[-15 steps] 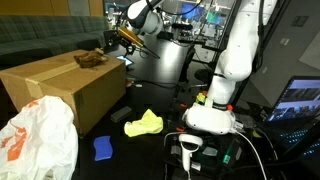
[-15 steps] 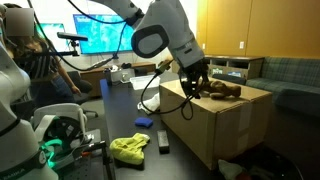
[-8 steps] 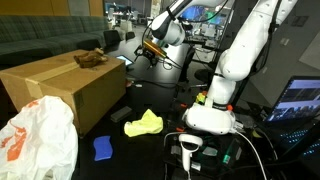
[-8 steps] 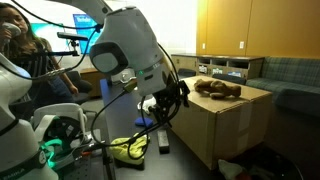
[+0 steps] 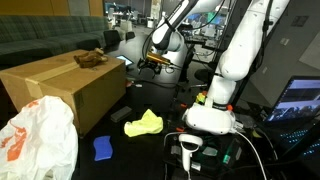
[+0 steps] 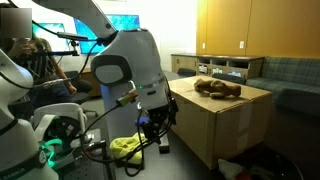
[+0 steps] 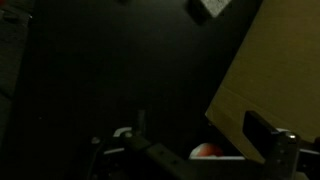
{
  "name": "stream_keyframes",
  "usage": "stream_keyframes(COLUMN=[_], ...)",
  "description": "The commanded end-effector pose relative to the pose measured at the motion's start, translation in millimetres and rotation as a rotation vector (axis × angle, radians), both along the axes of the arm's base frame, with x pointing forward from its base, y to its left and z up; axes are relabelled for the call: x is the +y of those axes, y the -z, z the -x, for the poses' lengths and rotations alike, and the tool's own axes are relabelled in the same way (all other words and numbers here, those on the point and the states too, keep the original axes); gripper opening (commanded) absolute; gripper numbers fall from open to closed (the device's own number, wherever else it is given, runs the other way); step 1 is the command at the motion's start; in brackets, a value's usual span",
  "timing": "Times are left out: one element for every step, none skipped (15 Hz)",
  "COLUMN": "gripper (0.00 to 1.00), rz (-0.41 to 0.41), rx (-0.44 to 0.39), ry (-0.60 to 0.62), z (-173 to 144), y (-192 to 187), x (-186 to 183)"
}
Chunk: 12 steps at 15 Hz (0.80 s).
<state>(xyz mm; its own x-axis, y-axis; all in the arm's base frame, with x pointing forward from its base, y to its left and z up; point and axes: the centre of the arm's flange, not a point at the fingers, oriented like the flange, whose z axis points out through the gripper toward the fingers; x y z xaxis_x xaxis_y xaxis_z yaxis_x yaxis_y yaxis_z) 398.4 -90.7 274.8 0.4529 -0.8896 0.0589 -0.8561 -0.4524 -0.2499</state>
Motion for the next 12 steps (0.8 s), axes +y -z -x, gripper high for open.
stream_keyframes(gripper=[1.00, 1.00, 1.00, 1.00, 1.00, 1.00, 1.00, 1.00, 1.00, 1.00, 1.00, 1.00], rz=[0.060, 0.078, 0.092, 0.107, 0.121, 0.131, 0.134, 0.136, 0.134, 0.132, 0.129, 0.125], rx=[0.065, 0.085, 0.103, 0.119, 0.133, 0.143, 0.155, 0.161, 0.169, 0.176, 0.180, 0.186], ry=[-0.191, -0.248, -0.306, -0.367, -0.427, -0.474, -0.516, -0.553, -0.588, -0.619, -0.652, -0.681], z=[-14, -11, -10, -10, -4, 0, -1, -1, 2, 4, 7, 9], y=[6, 9, 13, 15, 16, 16, 17, 20, 18, 19, 20, 22], x=[33, 46, 58, 70, 87, 102, 116, 130, 143, 157, 170, 183])
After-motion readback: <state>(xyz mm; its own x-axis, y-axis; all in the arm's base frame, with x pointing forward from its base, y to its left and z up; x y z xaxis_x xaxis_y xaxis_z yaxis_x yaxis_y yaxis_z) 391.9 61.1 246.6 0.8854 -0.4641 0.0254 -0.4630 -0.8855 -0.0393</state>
